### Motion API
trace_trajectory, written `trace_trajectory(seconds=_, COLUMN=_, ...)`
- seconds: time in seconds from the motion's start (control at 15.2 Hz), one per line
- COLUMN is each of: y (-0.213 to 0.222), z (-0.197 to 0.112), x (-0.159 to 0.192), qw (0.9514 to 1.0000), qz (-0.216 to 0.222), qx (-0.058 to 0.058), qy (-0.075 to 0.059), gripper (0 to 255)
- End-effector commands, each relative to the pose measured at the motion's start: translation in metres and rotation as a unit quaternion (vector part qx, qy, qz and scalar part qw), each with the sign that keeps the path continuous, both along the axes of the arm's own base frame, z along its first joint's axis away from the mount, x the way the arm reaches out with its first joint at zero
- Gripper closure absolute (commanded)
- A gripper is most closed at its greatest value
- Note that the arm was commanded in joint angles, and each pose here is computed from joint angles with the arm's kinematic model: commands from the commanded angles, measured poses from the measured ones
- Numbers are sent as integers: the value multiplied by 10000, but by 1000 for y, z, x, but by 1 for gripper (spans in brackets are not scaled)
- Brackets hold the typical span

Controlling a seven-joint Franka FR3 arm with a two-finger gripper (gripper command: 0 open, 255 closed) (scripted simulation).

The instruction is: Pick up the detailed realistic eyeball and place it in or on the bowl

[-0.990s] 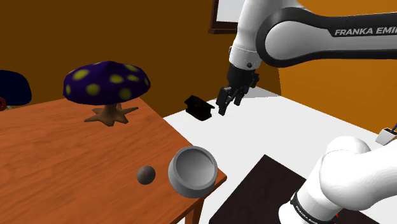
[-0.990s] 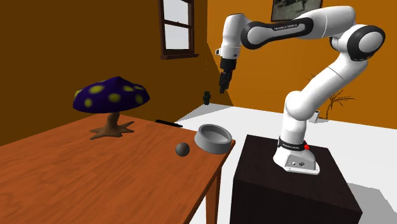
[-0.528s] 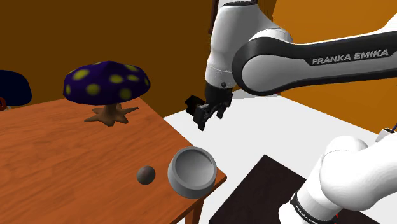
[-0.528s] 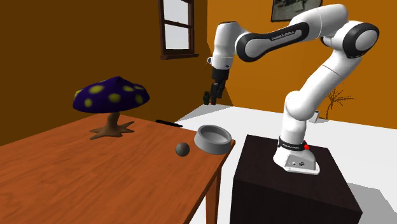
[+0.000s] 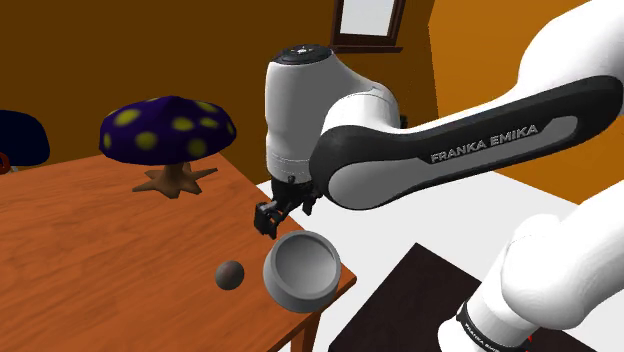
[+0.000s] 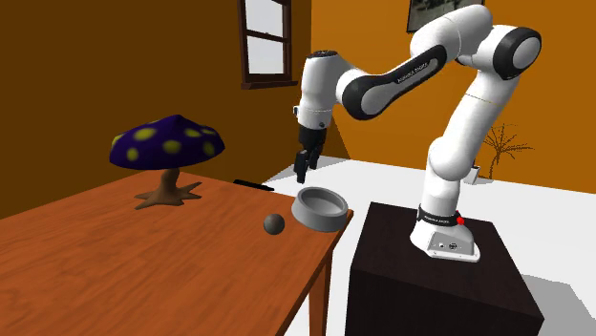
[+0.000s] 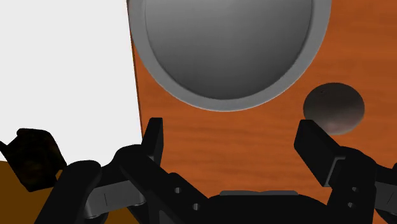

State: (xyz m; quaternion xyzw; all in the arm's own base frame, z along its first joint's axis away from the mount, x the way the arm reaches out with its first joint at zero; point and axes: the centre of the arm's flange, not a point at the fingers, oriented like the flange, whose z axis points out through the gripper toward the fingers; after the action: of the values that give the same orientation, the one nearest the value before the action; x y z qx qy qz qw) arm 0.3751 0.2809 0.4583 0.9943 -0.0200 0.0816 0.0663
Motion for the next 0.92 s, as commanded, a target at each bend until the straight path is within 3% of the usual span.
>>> trace_trajectory(seconds=0.0, y=27, z=-13, x=6, qw=10000, qz=-38, qx=-45, qy=-43, gripper=0)
trace_trajectory(seconds=0.59, y=132, z=-75, x=37, qw=9991, qz=-186, qx=-308, qy=-214, gripper=0)
trace_trajectory(seconds=0.86, y=132, z=-92, x=41, qw=9991, qz=-191, qx=-316, qy=-219, gripper=0)
